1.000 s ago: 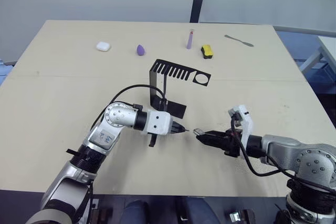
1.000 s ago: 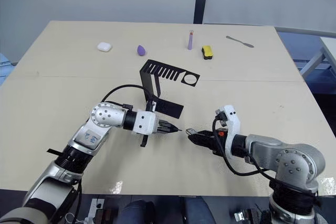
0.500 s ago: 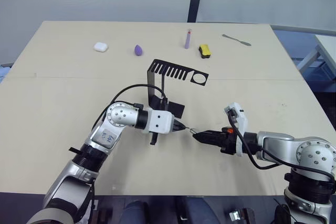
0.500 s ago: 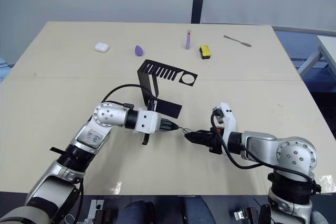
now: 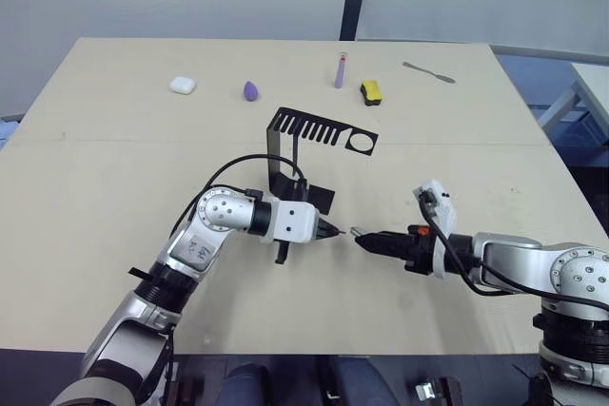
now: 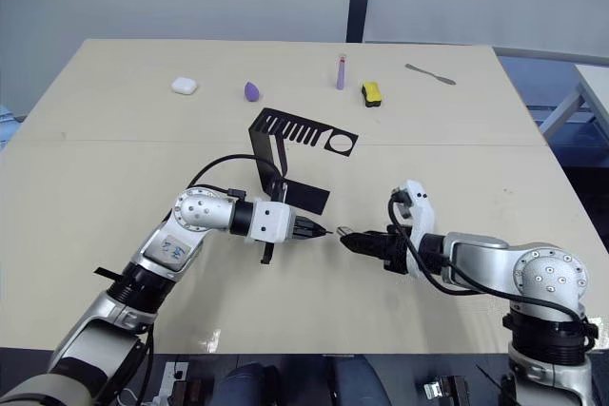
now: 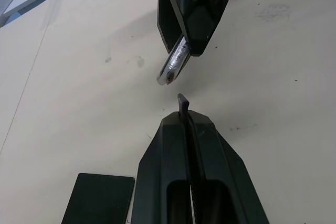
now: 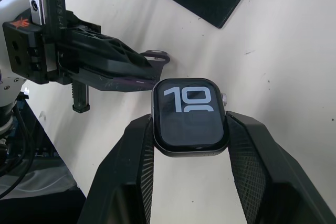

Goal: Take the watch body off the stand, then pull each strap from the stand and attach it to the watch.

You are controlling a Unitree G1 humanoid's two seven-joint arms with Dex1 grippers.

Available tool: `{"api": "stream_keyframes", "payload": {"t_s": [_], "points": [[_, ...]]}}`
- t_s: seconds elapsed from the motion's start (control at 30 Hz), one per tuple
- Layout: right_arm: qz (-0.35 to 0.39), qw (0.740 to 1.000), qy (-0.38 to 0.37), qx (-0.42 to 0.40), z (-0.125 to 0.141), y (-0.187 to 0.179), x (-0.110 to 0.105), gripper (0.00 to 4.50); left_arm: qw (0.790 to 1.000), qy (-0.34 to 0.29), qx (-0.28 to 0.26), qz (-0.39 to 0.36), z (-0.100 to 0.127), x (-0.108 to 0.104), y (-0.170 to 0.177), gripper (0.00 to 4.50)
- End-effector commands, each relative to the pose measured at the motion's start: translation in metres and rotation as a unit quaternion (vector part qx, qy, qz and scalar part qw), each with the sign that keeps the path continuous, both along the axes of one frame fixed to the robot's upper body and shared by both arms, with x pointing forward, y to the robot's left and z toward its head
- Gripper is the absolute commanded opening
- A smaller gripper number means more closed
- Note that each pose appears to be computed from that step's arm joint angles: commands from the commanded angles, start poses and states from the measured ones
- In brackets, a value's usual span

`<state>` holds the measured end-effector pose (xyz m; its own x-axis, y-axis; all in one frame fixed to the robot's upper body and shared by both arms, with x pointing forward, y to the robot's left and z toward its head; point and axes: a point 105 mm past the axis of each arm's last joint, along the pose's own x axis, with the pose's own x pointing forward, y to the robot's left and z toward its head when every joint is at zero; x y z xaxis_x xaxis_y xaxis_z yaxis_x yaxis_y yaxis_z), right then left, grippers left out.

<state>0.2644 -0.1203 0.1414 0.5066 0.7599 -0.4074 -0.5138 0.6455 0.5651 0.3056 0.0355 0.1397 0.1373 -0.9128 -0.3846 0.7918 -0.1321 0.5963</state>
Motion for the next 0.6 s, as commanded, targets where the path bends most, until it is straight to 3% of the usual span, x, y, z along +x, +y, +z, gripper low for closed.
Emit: {"api": "stream_keyframes", "payload": {"t_s": [0.03,0.6], "points": [[0.003,1.0,-0.003,0.011,0.0056,0.0034,-0.0014,1.51,1.0,-0.01,-0.011,0.002,0.0084,0.0009,-0.0006,0.0],[-0.005,1.0,0.01,0.014,0.0044,0.0047,-0.0035,1.51,1.0,0.003,-0.015,-0.003,0.0092,-0.003,-0.0038,0.0]]}}
